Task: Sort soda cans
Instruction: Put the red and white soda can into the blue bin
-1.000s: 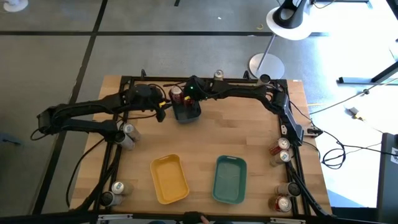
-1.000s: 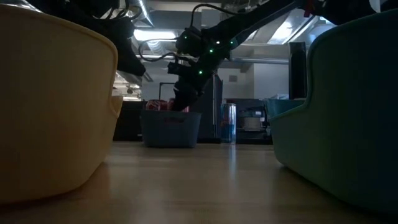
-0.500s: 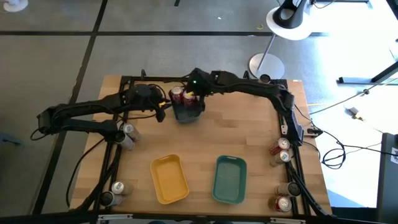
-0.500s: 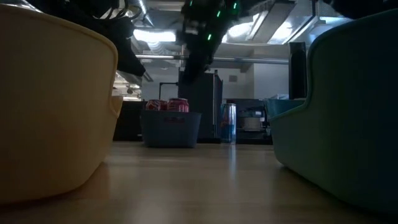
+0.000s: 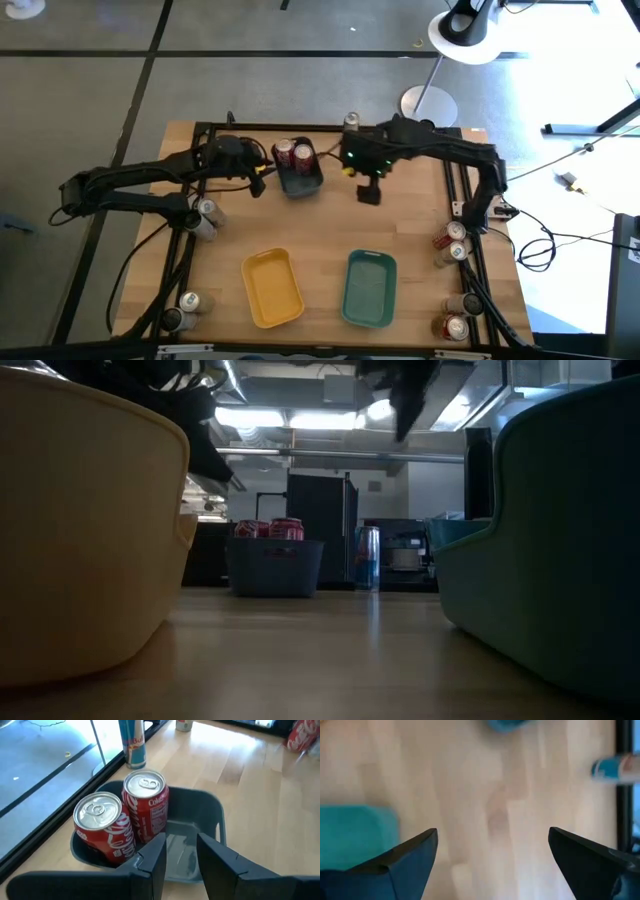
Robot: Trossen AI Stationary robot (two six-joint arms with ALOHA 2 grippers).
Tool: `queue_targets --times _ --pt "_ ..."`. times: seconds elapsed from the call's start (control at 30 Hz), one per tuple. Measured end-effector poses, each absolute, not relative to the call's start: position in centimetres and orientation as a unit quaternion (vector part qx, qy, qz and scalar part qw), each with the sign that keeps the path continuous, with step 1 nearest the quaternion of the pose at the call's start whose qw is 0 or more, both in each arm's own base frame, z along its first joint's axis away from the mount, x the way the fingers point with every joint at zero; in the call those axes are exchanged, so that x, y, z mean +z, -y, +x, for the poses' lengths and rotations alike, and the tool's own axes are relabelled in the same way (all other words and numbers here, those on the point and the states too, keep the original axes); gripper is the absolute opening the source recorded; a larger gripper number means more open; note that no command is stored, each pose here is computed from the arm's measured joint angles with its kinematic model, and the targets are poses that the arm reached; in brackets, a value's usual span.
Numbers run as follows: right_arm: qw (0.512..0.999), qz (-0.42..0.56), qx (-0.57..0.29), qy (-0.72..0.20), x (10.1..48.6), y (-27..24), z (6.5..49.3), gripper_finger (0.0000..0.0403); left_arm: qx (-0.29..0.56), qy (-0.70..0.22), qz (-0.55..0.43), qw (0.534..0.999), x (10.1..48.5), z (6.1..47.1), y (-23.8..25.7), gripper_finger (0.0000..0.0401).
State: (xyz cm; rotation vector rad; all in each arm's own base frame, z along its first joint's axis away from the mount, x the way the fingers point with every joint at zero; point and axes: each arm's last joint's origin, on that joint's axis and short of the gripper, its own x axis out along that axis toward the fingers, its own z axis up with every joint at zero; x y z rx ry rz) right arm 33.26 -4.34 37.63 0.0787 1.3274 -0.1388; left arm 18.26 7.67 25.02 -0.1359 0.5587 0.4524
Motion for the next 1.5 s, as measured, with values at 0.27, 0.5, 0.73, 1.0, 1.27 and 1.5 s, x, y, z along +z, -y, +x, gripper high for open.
queue_targets --times 0.27,0.5,0.73,1.0,1.27,1.5 --pt "0.785 0.081 -0.139 -0.598 39.3 2.4 29.4 0.0379 0.214 -0.283 -0.044 0.934 24.9 18.2 -7.7 0.0100" --pt "0.750 0.098 -0.212 -0.619 37.2 3.3 25.3 0.0379 0.212 -0.287 -0.027 0.934 24.9 18.2 -7.7 0.0100" --pt "0.712 0.182 -0.291 -0.613 35.4 4.1 22.0 0.0379 0.236 -0.286 -0.028 0.928 25.0 18.1 -7.8 0.0100" --pt "0.651 0.316 -0.334 -0.604 32.9 2.9 17.5 0.0379 0.237 -0.282 -0.027 0.929 25.0 18.2 -7.8 0.0100" --pt "0.620 0.331 -0.319 -0.636 30.1 2.3 14.7 0.0379 0.232 -0.286 -0.011 0.930 25.0 18.2 -7.8 0.0100" --pt "0.616 0.305 -0.250 -0.682 28.7 2.0 14.4 0.0379 0.223 -0.292 0.020 0.930 25.0 18.2 -7.8 0.0100"
